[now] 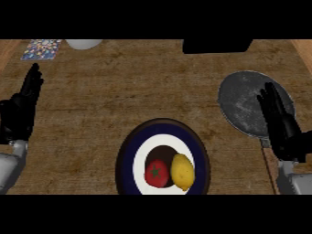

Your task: Pick the tomato from the plate and place it in the pan

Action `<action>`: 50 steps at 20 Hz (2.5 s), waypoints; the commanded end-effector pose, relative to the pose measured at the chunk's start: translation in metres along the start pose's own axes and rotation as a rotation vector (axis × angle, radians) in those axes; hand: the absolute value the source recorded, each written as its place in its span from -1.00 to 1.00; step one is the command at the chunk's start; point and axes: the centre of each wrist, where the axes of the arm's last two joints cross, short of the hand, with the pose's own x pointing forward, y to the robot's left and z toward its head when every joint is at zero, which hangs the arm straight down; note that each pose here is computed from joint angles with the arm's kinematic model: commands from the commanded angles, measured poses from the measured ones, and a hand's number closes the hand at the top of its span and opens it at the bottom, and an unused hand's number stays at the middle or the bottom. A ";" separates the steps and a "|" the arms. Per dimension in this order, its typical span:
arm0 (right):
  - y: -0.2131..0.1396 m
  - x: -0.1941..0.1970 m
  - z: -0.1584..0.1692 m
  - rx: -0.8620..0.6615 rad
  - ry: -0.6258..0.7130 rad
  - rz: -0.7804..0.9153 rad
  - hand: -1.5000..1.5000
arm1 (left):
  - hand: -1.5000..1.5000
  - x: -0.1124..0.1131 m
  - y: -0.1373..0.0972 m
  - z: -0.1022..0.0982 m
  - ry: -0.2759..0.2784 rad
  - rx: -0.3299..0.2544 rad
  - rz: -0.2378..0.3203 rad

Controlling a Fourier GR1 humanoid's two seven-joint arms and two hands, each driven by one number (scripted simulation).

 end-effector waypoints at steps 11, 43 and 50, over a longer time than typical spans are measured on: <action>0.076 0.035 0.070 0.015 -0.343 0.345 1.00 | 0.00 0.003 -0.016 0.019 0.134 -0.089 0.312; 0.179 0.124 0.098 0.629 0.236 1.298 -1.00 | 0.00 0.011 -0.031 0.028 0.092 -0.130 0.344; 0.210 0.125 0.101 0.601 0.224 1.466 -1.00 | 0.00 0.011 -0.024 0.022 0.118 -0.138 0.335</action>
